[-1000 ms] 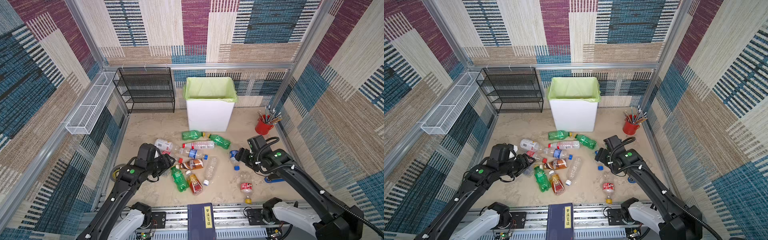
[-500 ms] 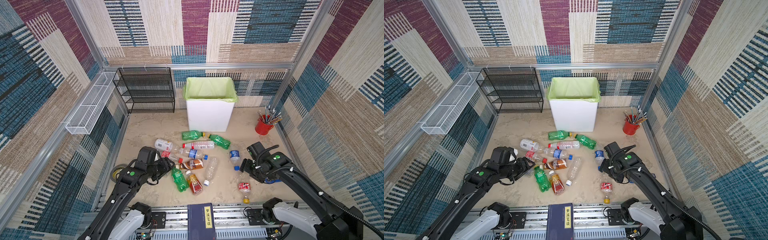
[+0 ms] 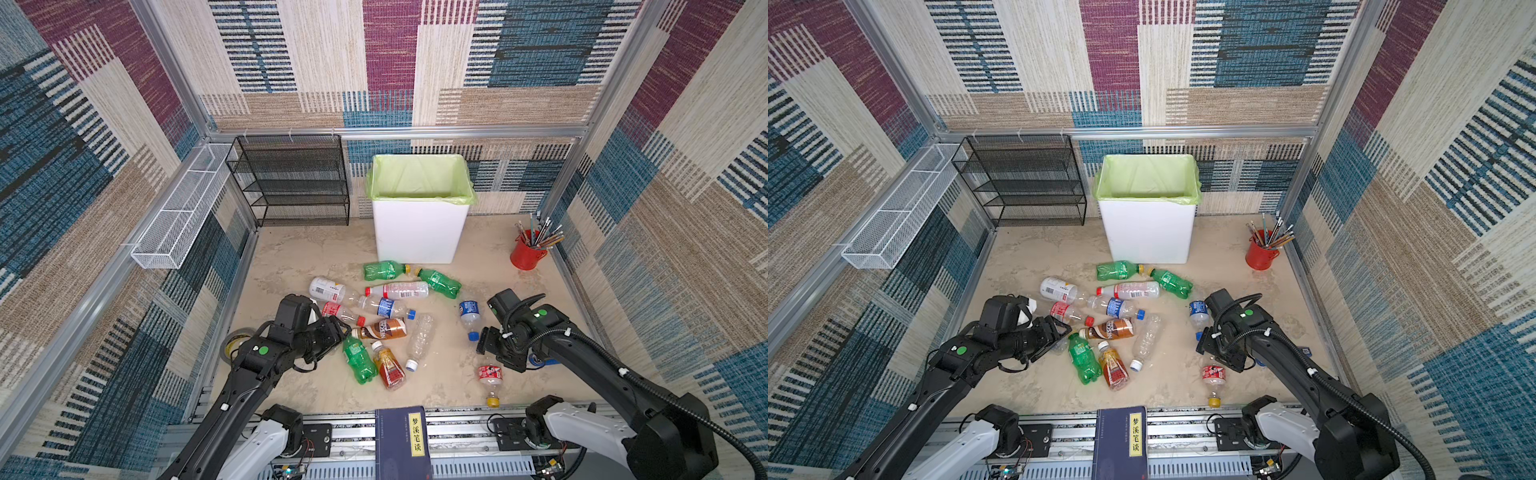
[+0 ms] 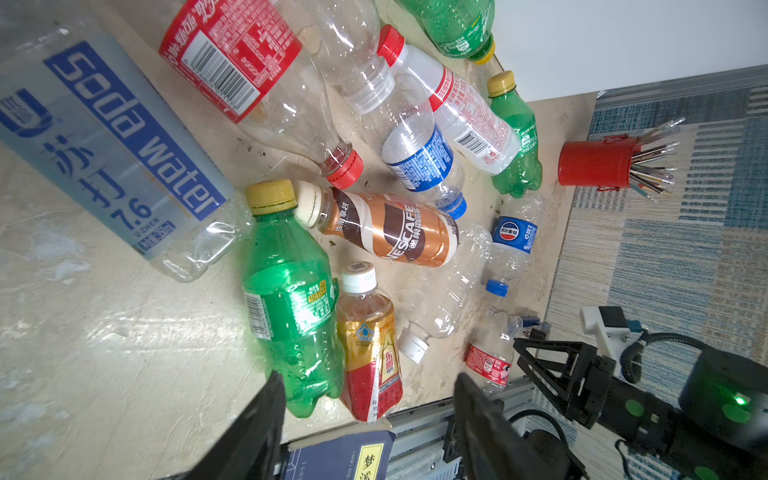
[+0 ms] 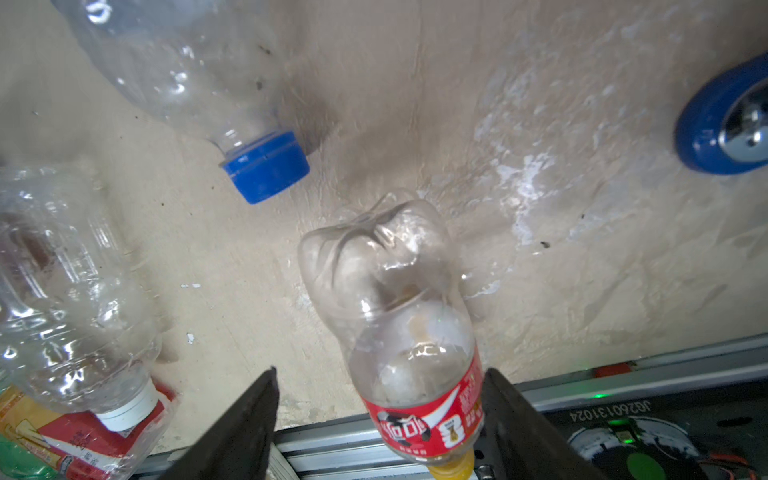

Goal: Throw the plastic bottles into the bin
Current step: 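Close right gripper on the red-label clear bottle and raise it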

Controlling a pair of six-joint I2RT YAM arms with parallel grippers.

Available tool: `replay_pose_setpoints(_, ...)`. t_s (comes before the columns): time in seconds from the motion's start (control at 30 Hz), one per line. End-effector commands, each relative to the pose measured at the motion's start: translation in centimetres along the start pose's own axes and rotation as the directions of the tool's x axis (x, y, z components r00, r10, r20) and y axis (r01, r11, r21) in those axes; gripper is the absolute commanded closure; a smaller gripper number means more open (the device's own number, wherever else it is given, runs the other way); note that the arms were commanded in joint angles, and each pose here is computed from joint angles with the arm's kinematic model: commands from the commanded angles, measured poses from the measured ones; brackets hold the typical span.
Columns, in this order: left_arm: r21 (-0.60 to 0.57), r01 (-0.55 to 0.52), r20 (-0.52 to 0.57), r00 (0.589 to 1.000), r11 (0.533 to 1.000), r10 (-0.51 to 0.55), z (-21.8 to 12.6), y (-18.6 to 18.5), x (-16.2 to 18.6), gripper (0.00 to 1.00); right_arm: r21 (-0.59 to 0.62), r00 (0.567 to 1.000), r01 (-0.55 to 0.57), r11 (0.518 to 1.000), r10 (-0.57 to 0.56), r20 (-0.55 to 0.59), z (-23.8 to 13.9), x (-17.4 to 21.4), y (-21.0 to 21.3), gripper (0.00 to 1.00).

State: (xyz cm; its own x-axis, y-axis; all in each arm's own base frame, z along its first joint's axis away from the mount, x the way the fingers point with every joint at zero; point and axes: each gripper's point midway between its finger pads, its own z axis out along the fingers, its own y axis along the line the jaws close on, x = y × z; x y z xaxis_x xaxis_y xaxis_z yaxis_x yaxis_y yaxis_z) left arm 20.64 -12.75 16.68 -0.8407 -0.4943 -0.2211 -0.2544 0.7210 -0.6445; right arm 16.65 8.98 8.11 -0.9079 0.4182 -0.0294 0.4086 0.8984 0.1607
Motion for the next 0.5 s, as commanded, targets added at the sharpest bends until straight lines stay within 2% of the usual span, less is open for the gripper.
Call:
replay_pose_setpoints(0.0, 0.019, -0.001, -0.003, 1.0, 1.0, 0.001, 0.0, -0.4, 0.0, 0.34, 0.002, 1.0, 0.031, 1.0, -0.031, 0.003, 0.5, -0.3, 0.2, 0.22)
replay_pose_setpoints(0.47, 0.012, 0.001, -0.006, 1.0, 1.0, -0.001, 0.3, -0.4, -0.2, 0.34, 0.043, 0.998, 0.056, 0.997, -0.055, -0.038, 2.6, 0.7, -1.2, 0.25)
